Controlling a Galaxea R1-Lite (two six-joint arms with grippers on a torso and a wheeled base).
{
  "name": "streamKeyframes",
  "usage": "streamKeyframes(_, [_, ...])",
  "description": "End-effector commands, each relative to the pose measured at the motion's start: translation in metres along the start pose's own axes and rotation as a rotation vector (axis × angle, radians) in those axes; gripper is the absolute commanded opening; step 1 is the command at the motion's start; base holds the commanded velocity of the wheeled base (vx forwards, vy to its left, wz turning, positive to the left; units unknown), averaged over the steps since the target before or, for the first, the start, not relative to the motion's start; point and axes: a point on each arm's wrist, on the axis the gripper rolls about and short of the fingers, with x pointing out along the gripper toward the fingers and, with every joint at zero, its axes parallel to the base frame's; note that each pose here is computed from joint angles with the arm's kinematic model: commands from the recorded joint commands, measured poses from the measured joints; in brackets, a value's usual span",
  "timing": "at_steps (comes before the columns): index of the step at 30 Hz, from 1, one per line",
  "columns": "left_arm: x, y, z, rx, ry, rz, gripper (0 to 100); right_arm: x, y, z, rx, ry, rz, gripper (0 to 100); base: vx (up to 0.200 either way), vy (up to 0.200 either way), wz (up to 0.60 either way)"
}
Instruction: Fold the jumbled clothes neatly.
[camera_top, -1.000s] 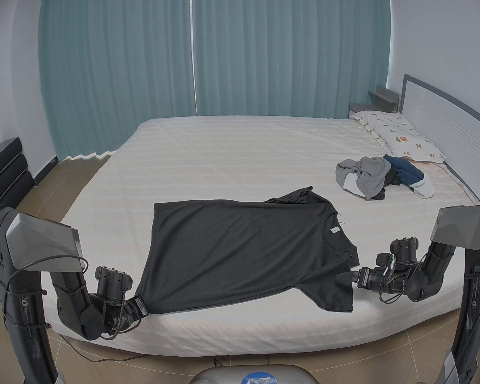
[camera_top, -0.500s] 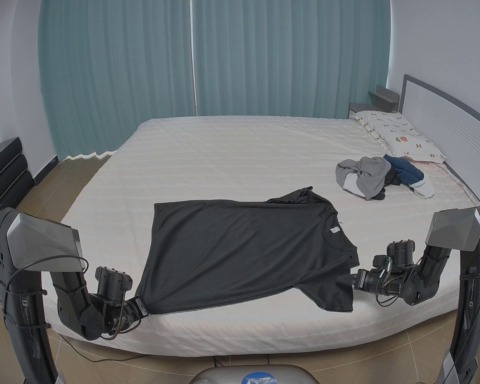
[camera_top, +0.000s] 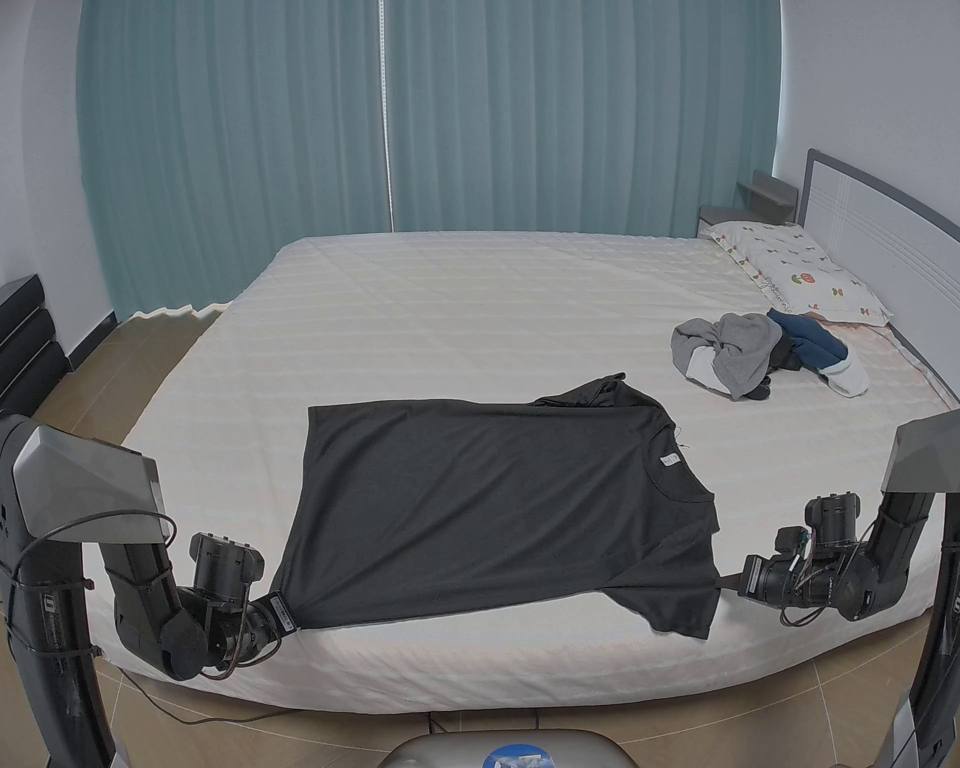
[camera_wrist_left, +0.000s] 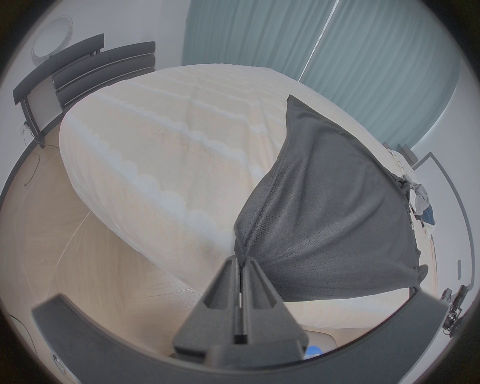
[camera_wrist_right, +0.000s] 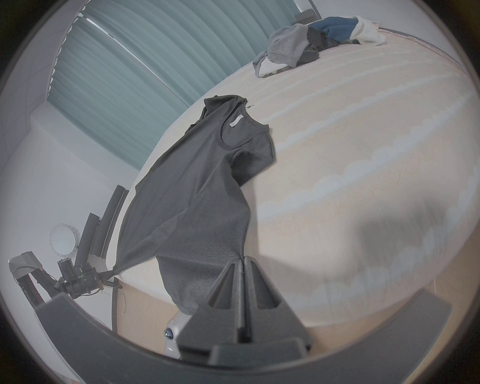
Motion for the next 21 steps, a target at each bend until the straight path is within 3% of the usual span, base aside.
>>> streamKeyframes(1, [0.000, 0.001, 0.001, -0.003, -0.002, 0.002, 0, -0.012, 0.002, -0.005, 0.005, 0.008, -0.002, 0, 0.000, 0.000, 0.00])
streamKeyframes(18, [-0.007, 0.012, -0.004, 0.062, -0.005, 0.018, 0, -0.049, -0.001, -0.036, 0.014, 0.095, -0.051, 0, 0.000, 0.000, 0.00])
streamKeyframes(21, [-0.010, 0.016, -0.008, 0.108, 0.000, 0.022, 0, -0.055, -0.003, -0.041, 0.026, 0.105, -0.064, 0, 0.000, 0.000, 0.00])
